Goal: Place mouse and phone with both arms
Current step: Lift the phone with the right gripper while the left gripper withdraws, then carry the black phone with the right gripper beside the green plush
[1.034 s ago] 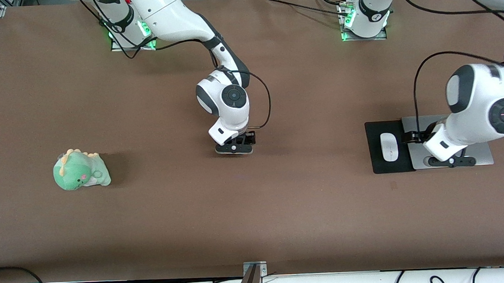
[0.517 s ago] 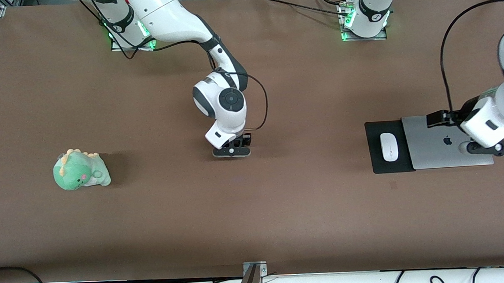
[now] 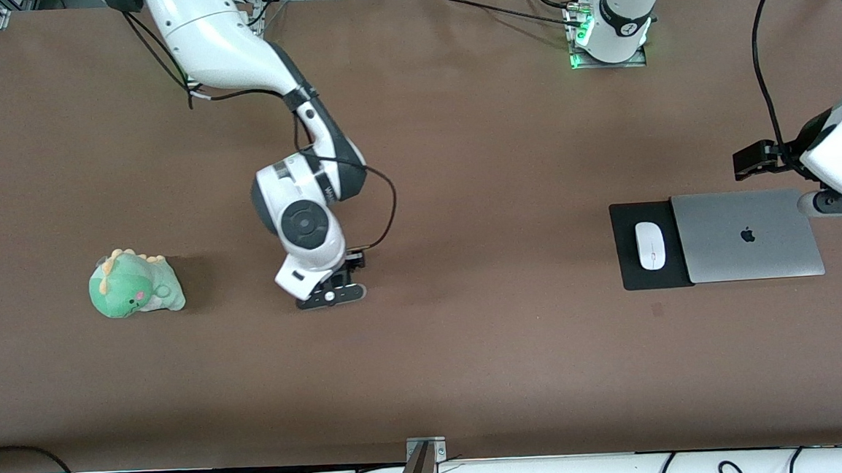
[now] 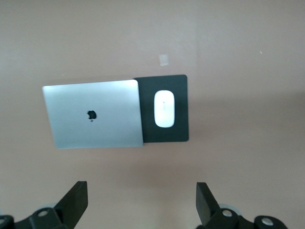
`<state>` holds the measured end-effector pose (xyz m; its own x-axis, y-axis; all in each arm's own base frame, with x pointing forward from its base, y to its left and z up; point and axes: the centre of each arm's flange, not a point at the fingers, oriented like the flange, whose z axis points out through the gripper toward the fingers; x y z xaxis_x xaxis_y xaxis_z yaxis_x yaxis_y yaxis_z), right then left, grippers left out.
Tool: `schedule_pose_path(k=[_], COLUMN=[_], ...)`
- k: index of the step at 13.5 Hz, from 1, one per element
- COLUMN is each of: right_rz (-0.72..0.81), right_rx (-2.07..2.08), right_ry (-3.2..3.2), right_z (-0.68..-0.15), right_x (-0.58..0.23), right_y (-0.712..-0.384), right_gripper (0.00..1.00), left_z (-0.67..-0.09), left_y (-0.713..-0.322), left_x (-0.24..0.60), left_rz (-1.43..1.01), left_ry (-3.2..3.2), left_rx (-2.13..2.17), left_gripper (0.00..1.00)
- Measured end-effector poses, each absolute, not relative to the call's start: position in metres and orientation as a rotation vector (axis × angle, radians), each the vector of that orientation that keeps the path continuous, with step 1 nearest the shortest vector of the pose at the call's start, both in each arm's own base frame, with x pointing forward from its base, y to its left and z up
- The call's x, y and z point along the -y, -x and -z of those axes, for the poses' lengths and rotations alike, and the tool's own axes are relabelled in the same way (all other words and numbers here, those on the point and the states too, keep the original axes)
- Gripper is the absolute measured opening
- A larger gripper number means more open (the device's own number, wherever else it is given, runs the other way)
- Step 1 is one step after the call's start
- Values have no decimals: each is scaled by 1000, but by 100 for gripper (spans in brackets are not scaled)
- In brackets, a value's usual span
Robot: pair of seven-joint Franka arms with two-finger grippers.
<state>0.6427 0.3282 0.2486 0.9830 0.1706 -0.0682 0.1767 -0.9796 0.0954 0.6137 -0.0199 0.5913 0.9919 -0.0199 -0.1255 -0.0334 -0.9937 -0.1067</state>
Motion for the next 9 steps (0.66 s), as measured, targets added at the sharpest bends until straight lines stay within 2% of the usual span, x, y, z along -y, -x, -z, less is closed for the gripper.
schedule_pose_path(k=[4, 6, 9], right_rz=[137, 112, 32], right_rx=[-200, -130, -46], right_ry=[-3027, -3021, -3042], right_z=[-265, -265, -248], right_x=[-241, -202, -158], right_y=[-666, -668, -655], right_gripper=[81, 81, 81], left_z=[-600, -601, -599], left_y=[-571, -547, -544], left_x=[11, 12, 16], left_rz=[57, 60, 26], left_ry=[3019, 3017, 3017], left_rx=[-29, -36, -45], left_gripper=[100, 100, 100])
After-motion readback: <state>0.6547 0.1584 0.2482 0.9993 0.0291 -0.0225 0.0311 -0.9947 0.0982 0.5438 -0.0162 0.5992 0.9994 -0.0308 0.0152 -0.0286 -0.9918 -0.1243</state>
